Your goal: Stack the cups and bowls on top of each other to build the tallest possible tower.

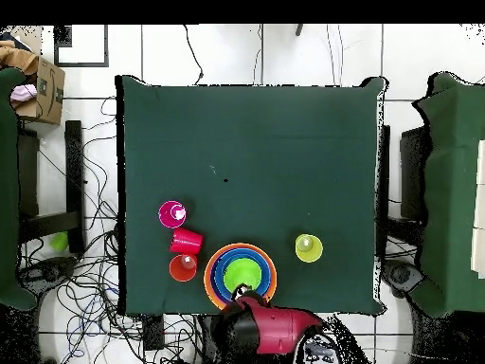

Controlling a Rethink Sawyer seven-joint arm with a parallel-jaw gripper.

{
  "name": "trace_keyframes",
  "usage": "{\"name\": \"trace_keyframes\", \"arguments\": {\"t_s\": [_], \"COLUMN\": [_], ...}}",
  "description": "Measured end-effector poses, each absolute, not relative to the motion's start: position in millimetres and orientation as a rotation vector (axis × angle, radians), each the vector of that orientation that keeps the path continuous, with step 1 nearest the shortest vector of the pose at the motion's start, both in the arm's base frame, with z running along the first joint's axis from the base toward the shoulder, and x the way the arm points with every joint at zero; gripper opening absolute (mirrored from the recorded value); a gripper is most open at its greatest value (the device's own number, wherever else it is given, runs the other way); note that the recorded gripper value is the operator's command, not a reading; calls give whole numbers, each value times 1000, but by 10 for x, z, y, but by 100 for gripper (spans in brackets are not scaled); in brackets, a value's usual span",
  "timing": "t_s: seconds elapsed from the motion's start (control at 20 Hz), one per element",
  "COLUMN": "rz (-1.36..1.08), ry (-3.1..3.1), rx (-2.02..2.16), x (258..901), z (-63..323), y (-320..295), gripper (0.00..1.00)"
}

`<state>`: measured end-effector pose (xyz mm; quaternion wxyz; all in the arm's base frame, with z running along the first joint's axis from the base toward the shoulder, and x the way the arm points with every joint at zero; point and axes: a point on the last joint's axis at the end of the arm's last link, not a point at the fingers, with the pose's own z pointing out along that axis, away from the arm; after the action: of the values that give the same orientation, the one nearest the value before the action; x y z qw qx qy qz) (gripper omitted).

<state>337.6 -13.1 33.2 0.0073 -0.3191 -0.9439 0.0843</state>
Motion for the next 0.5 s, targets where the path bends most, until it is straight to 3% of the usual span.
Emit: {"name": "trace_keyframes", "arguments": {"t_s": [0.5], "rz": [279], "ry": [-2976], "rx": [-982], "x": [3171], "z": [95], "y": [-264], "gripper": [100]}}
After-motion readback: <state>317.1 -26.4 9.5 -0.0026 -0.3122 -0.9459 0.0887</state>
